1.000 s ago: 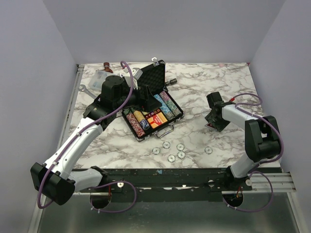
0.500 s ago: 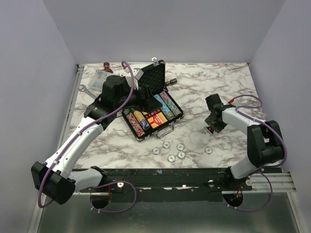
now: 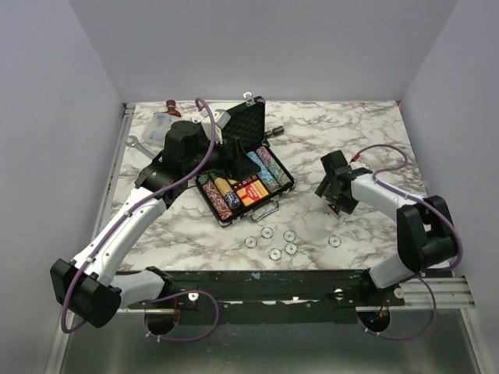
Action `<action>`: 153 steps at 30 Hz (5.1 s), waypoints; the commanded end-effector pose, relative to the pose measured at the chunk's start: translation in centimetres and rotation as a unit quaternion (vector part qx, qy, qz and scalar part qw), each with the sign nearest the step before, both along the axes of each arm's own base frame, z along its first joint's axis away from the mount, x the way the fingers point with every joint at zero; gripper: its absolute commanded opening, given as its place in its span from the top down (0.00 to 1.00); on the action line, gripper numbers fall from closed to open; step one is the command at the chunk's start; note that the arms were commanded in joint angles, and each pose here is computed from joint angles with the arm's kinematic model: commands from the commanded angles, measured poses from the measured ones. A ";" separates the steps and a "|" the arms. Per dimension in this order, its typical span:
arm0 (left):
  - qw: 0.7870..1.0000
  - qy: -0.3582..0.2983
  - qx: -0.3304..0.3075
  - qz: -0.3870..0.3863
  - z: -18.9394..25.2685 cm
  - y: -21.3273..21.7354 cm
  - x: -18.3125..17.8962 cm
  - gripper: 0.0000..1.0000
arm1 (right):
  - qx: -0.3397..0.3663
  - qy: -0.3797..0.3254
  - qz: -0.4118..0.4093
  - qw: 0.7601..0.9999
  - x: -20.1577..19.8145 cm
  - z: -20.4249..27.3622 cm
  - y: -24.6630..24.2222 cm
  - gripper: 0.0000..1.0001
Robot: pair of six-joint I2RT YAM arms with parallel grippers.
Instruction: Pack up texas hold em set
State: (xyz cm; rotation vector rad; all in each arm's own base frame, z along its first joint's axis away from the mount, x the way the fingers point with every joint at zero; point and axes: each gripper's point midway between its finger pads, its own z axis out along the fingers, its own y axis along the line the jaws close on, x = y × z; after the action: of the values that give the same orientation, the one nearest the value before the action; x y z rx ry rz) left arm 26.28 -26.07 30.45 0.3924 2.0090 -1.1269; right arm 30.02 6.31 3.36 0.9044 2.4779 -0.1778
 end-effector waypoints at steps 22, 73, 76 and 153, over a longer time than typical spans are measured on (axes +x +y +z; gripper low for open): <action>0.999 0.000 -0.022 -0.030 0.6 -0.8 -1.0 0.21 | -0.019 0.048 0.137 0.989 -0.2 -0.9 0.9 0.03; 0.978 -0.047 0.051 0.197 2.3 7.3 2.8 0.23 | 0.032 -0.134 0.467 0.873 2.6 8.0 22.3 0.62; 0.950 -0.039 0.069 0.303 2.7 11.2 3.8 0.23 | 0.023 -0.130 0.550 0.825 2.7 7.1 24.9 0.62; 0.983 -0.052 0.176 0.019 -2.3 -0.1 2.8 0.18 | -0.066 -0.070 0.100 0.990 0.4 2.9 1.2 0.00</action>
State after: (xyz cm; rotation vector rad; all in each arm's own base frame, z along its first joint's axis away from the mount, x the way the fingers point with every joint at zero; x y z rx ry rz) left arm 28.87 -27.92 30.25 0.5118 2.0772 -0.8525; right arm 25.74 7.89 5.19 0.6508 2.4175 -0.1265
